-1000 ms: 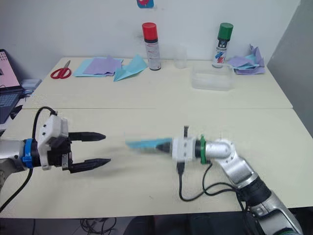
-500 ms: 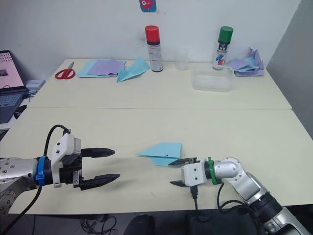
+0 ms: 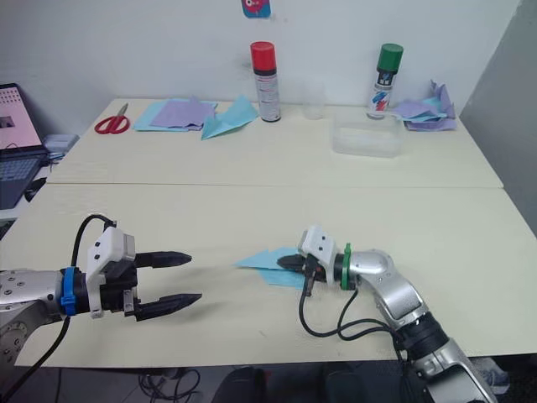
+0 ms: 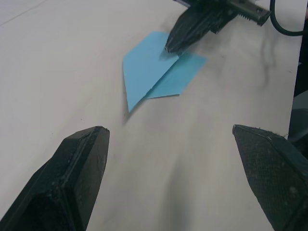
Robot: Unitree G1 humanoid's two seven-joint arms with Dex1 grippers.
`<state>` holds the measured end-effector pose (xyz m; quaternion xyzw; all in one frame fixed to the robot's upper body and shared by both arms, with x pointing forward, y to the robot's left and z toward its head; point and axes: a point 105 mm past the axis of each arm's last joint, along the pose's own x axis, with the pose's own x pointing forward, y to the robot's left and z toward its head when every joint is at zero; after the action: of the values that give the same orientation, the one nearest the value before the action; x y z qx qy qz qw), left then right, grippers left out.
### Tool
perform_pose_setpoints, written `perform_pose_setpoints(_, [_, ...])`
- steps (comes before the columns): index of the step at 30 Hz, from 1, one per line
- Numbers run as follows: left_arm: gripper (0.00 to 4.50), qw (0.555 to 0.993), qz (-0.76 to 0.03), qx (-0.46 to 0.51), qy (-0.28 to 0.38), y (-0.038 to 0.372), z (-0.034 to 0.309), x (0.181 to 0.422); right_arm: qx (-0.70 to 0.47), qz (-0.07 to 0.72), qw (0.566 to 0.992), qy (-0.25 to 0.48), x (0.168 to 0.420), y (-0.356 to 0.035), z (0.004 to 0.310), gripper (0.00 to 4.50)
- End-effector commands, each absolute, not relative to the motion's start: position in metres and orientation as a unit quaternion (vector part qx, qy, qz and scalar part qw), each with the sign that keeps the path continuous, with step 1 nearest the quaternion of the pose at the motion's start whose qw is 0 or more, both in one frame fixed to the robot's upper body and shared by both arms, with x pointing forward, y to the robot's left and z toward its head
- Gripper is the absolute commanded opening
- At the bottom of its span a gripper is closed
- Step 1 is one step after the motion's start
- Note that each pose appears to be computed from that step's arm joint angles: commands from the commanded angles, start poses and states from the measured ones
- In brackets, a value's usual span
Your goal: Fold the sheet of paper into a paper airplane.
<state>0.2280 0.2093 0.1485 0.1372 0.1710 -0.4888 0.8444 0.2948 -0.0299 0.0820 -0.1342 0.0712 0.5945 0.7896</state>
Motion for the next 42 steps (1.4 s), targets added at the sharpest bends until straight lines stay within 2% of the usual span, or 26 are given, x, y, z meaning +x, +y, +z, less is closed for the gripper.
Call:
perform_pose_setpoints(1, [4.5,0.843,-0.49,0.156,0.157,0.207,0.157,0.226,-0.144,0.599,0.784,0.079,0.291,-0.025,0.079,0.02])
perform_pose_setpoints(10, [4.5,0.852,-0.48,0.151,0.148,0.196,0.149,0.243,-0.174,0.606,0.768,0.114,0.283,-0.025,0.055,0.02])
perform_pose_setpoints(18, [4.5,0.863,-0.455,0.156,0.156,0.182,0.114,0.286,-0.175,0.594,0.775,0.127,0.287,-0.027,0.048,0.02])
perform_pose_setpoints(21, [4.5,0.864,-0.462,0.127,0.151,0.17,0.108,0.303,-0.179,0.598,0.771,0.126,0.284,-0.027,0.047,0.02])
perform_pose_setpoints(27, [4.5,0.845,-0.496,0.066,0.19,0.148,0.089,0.32,-0.181,0.601,0.768,0.126,0.282,-0.025,0.047,0.02])
perform_pose_setpoints(32, [4.5,0.821,-0.529,0.065,0.204,0.135,0.082,0.325,-0.18,0.599,0.77,0.126,0.282,-0.026,0.047,0.02])
perform_pose_setpoints(35, [3.94,0.813,-0.542,0.07,0.202,0.129,0.082,0.325,-0.179,0.597,0.772,0.125,0.282,-0.026,0.048,0.0])
perform_pose_setpoints(42, [1.68,0.793,-0.563,0.067,0.223,0.124,0.073,0.319,-0.177,0.595,0.774,0.125,0.279,-0.024,0.054,0.0])
